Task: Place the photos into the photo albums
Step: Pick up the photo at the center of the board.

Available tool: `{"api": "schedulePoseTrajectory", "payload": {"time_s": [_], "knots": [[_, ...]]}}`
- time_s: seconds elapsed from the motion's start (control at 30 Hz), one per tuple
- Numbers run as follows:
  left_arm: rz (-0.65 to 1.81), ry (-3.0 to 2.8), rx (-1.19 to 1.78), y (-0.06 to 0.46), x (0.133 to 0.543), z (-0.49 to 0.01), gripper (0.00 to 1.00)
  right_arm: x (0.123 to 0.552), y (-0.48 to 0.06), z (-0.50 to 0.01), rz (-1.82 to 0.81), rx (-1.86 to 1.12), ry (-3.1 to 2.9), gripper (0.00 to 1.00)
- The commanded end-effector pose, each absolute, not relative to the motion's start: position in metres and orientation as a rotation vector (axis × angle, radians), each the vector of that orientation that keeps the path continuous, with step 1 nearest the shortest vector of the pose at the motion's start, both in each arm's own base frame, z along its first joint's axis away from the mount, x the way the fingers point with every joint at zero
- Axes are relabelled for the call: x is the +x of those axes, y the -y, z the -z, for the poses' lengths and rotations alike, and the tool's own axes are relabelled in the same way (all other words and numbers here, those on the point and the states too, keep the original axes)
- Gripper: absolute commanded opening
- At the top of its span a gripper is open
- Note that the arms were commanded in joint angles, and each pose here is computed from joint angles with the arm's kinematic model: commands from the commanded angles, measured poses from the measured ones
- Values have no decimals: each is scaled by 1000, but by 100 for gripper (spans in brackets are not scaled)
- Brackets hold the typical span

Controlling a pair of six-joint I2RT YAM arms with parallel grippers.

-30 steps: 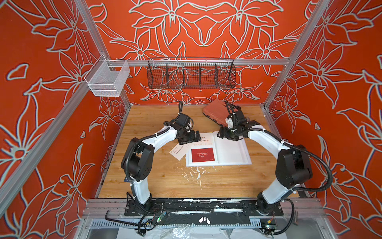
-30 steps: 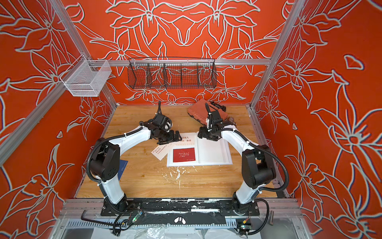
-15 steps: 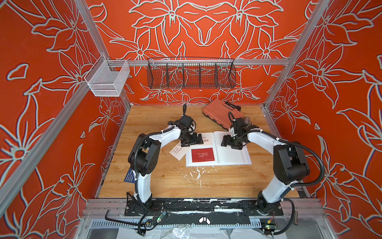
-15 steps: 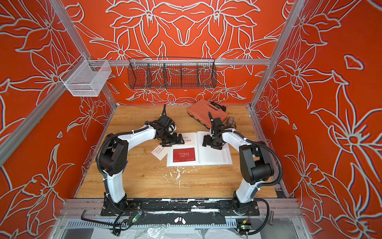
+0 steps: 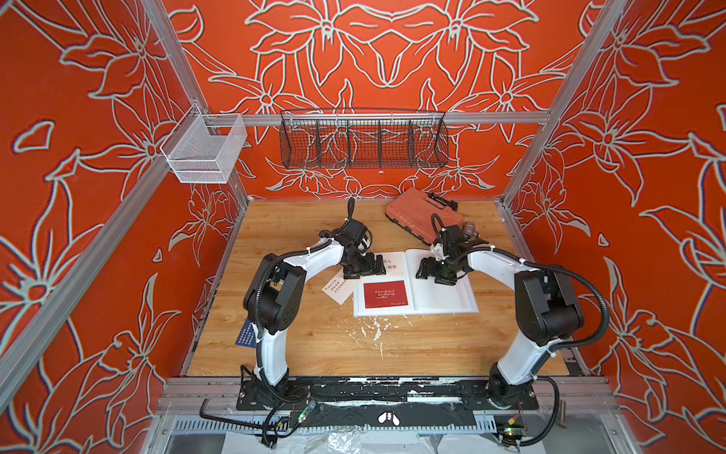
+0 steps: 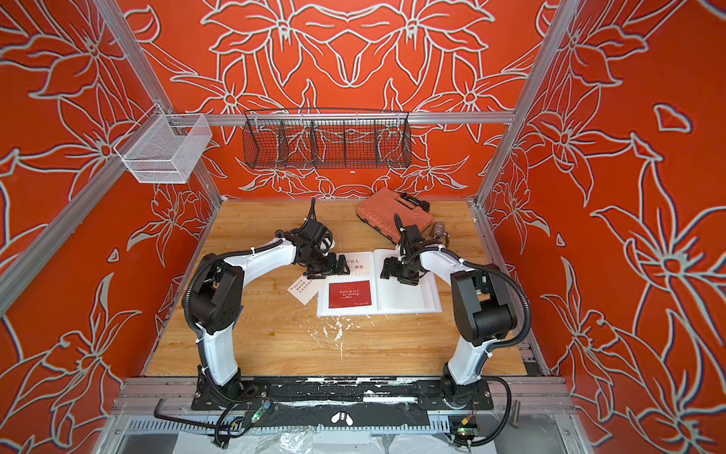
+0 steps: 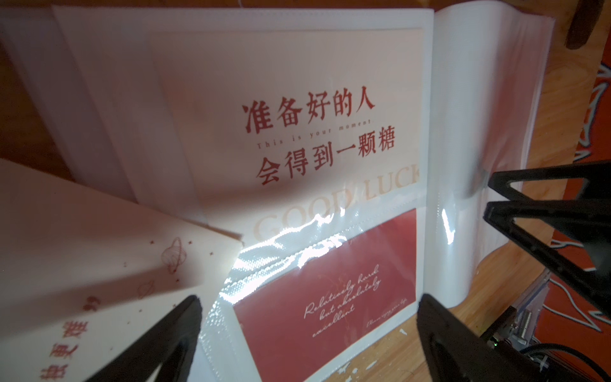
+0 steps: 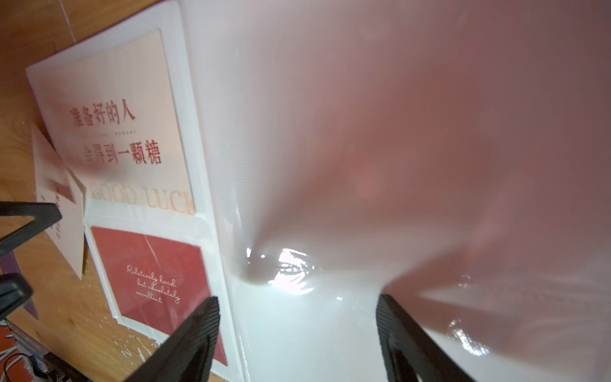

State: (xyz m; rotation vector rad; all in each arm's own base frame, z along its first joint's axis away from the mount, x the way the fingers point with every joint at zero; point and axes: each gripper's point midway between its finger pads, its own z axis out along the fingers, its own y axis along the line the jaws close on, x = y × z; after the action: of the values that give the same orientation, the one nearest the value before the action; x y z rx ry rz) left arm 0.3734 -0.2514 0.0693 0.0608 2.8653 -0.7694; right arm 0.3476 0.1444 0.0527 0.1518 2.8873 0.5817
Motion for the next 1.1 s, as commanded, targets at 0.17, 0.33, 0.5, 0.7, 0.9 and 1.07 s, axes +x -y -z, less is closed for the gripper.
{"api": "schedulePoseTrajectory", "payload": {"time_s": [0.17, 0.33, 0.5, 0.7, 0.9, 1.07], "knots": [[753, -2853, 46, 248, 370, -77, 99, 348, -143, -60, -601, 132, -2864, 77], [747, -2847, 40, 247, 370, -78, 99, 350, -126, -63, -488, 156, -2865, 77], [738, -2843, 37, 245, 370, -79, 99, 353, -112, -65, -456, 173, -2860, 77], [725, -2816, -50, 234, 370, -85, 99, 366, -147, -88, -614, -13, -2770, 75], [766, -2694, -382, 178, 366, -99, 100, 373, -232, -116, -778, -316, -2726, 74], [783, -2657, -556, 139, 352, -91, 100, 378, -298, -113, -956, -411, -2717, 73]]}}
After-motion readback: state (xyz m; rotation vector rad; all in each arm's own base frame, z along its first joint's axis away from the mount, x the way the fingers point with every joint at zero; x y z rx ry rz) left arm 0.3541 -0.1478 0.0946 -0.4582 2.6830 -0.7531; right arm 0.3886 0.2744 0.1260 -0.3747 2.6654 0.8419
